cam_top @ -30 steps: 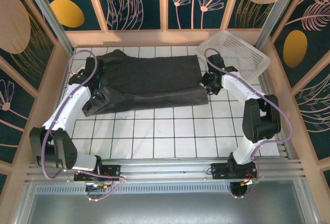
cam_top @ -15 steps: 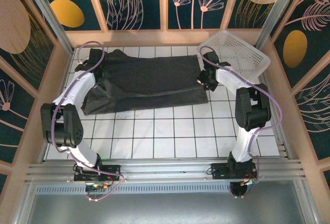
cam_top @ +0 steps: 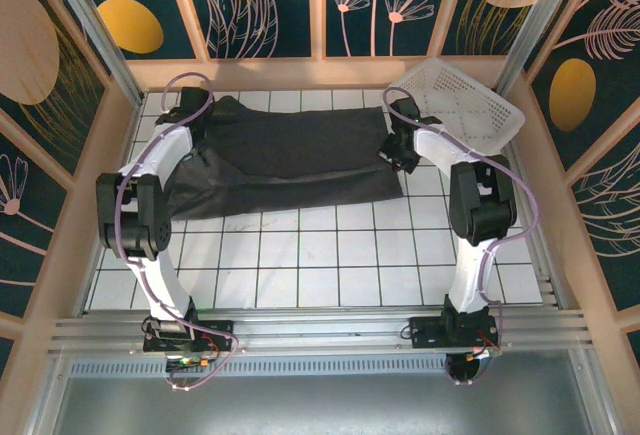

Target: Fold and stack the t-shirts

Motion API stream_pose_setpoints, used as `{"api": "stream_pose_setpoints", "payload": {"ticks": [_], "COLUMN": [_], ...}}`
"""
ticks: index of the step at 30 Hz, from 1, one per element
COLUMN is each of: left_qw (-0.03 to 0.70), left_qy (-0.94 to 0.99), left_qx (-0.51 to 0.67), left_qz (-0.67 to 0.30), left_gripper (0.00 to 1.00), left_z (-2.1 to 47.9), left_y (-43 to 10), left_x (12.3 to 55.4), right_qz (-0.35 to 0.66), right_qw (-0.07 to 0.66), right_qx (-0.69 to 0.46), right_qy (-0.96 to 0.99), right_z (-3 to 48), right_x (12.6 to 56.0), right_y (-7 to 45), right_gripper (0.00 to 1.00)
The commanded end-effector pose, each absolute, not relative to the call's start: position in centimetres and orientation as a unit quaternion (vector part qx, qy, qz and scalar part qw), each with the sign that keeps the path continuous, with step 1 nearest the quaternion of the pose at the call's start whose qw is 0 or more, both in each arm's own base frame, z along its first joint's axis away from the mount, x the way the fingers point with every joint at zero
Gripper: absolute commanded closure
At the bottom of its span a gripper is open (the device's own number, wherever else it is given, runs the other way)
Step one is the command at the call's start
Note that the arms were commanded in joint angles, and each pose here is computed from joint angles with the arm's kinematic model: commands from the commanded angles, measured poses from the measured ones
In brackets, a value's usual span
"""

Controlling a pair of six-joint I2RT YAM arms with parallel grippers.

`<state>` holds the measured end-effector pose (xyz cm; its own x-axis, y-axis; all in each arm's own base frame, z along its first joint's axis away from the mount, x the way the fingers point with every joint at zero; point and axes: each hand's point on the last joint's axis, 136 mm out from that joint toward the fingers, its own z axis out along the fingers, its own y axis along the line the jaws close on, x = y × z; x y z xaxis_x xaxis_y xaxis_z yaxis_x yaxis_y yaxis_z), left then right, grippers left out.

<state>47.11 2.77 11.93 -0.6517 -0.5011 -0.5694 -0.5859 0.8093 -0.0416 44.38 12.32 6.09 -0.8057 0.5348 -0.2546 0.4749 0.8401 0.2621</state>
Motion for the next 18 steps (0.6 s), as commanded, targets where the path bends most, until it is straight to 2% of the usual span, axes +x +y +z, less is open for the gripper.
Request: {"api": "stream_pose_setpoints", "payload": {"ticks": [1, 2, 3, 4, 7, 10, 12, 16, 18], "left_qw": [0.302, 0.298, 0.296, 0.297, 0.306, 0.277, 0.253, 0.2, 0.182], "left_qy": [0.912, 0.915, 0.917, 0.916, 0.911, 0.914, 0.914, 0.905, 0.896], "left_qx": [-0.267, -0.262, -0.259, -0.26, -0.271, -0.297, -0.317, -0.367, -0.394], "left_qz": [0.075, 0.073, 0.07, 0.068, 0.052, 0.01, -0.024, -0.076, -0.098], "left_gripper": [0.91, 0.74, 0.47, 0.32, 0.21, 0.27, 0.34, 0.55, 0.61], "left_z": [12.5, 12.5, 12.7, 13.1, 14.9, 14.1, 13.0, 9.2, 7.7], "left_y": [2.8, 2.7, 2.5, 2.5, 2.4, 1.6, 0.9, 1.0, 1.7], "left_x": [49.2, 49.3, 49.2, 49.0, 47.0, 43.3, 40.7, 37.2, 36.7], "right_qz": [0.08, 0.083, 0.086, 0.092, 0.098, 0.111, 0.117, 0.145, 0.151], "right_qw": [0.158, 0.163, 0.172, 0.184, 0.228, 0.241, 0.234, 0.209, 0.202], "right_qx": [0.259, 0.254, 0.249, 0.243, 0.22, 0.2, 0.185, 0.159, 0.151], "right_qy": [0.95, 0.95, 0.949, 0.948, 0.943, 0.943, 0.947, 0.954, 0.956], "right_z": [6.0, 6.4, 7.1, 7.9, 10.6, 11.2, 10.2, 8.0, 7.2], "right_x": [44.9, 45.1, 45.3, 45.3, 44.8, 42.7, 41.1, 39.5, 39.5], "right_y": [11.7, 11.8, 11.8, 12.0, 12.0, 12.3, 12.9, 14.7, 15.2], "right_gripper": [0.87, 0.76, 0.69, 0.63, 0.54, 0.54, 0.59, 0.8, 0.85]}}
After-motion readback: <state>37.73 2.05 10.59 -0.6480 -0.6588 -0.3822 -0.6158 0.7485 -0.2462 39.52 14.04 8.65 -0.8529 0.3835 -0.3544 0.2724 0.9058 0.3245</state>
